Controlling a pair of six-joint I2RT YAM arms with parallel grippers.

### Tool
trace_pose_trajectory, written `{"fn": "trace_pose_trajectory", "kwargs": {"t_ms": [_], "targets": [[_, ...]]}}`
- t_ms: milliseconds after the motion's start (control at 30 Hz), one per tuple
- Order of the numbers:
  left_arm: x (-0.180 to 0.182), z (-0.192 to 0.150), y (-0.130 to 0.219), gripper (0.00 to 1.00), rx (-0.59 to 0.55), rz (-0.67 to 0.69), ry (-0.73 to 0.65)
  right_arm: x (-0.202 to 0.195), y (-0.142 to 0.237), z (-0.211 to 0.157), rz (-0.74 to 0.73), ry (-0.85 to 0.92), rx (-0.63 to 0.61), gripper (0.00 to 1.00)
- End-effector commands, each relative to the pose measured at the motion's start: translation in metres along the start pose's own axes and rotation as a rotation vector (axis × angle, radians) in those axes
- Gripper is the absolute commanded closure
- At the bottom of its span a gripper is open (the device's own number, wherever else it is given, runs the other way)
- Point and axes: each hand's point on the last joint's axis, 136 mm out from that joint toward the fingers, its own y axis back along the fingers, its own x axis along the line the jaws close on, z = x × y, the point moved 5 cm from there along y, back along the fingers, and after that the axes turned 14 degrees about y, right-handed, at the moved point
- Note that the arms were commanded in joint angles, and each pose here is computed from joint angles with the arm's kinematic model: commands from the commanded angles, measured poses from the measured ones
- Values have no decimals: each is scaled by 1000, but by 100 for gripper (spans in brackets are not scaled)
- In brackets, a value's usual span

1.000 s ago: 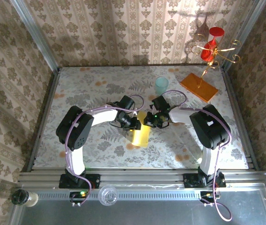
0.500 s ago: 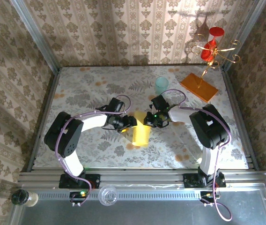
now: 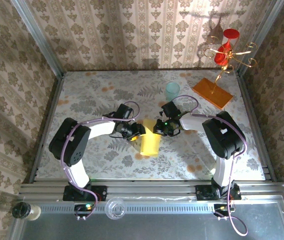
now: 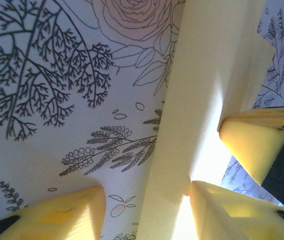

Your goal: Fold a paper plane with a square sheet of paper (pick it up from the middle)

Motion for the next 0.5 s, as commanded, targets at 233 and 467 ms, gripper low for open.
{"fn": "trace_pose_trajectory", "kwargs": {"t_ms": [233,467], "targets": [[-23,-13,-15,55,72,-68,-107,-14,-5,-10,-26,-56,28,87],[-9,-16,-21,58,79,-11,-97,-6,7,-4,0,-48,-5,86]]}}
